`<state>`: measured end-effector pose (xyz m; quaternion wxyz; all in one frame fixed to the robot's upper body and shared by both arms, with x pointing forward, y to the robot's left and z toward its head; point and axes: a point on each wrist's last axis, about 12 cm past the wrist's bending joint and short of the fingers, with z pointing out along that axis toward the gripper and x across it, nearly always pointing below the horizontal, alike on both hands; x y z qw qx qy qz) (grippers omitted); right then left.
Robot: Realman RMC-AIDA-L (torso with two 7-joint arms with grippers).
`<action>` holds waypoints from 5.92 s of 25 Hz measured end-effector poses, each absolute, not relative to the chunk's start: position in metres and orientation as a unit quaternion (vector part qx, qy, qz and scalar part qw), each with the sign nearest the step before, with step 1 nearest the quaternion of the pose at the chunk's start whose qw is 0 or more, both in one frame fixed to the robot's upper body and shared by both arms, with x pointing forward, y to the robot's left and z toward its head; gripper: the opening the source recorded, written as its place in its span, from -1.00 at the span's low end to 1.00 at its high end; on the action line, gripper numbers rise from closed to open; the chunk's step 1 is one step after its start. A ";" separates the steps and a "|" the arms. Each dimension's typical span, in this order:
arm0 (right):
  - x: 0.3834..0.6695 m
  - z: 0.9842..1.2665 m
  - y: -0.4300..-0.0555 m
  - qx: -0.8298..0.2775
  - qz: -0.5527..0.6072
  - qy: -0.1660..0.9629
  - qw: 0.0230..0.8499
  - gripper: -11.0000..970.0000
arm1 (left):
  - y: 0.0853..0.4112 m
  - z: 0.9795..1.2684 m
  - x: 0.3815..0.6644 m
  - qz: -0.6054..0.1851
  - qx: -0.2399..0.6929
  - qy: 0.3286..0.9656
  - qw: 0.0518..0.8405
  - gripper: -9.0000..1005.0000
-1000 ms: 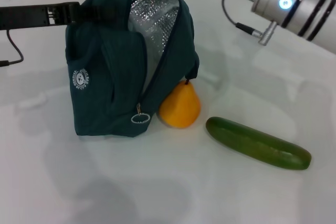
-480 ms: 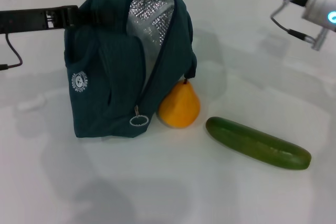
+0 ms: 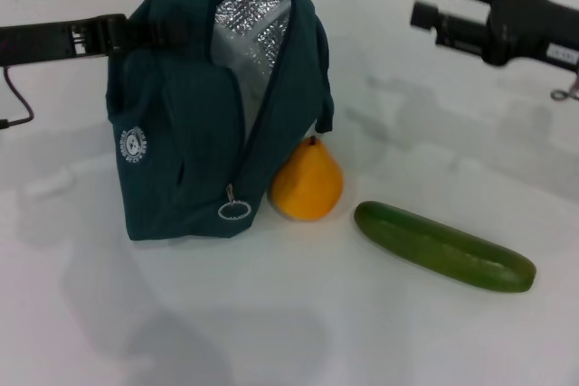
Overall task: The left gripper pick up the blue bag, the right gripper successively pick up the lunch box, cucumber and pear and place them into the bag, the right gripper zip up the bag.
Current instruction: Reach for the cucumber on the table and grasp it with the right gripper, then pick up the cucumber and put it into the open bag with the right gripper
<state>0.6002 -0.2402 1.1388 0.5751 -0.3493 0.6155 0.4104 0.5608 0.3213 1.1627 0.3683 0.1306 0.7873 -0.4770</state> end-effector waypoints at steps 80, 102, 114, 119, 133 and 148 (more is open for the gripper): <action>0.602 1.181 -0.098 -0.606 0.128 0.781 0.078 0.33 | 0.317 1.155 0.564 -0.482 0.114 0.785 0.372 -0.84; 0.597 1.163 -0.090 -0.616 0.112 0.778 0.054 0.32 | 0.317 1.152 0.561 -0.484 0.111 0.785 0.370 -0.83; 0.596 1.155 -0.090 -0.617 0.103 0.778 0.051 0.31 | 0.315 1.153 0.562 -0.485 0.113 0.784 0.370 -0.83; 0.596 1.152 -0.089 -0.619 0.100 0.777 0.049 0.30 | 0.315 1.153 0.563 -0.485 0.113 0.784 0.371 -0.83; 0.596 1.152 -0.088 -0.620 0.098 0.777 0.048 0.29 | 0.317 1.152 0.561 -0.484 0.109 0.785 0.371 -0.83; 0.610 1.169 -0.106 -0.586 0.092 0.803 0.058 0.32 | 0.321 1.149 0.557 -0.481 0.110 0.786 0.373 -0.83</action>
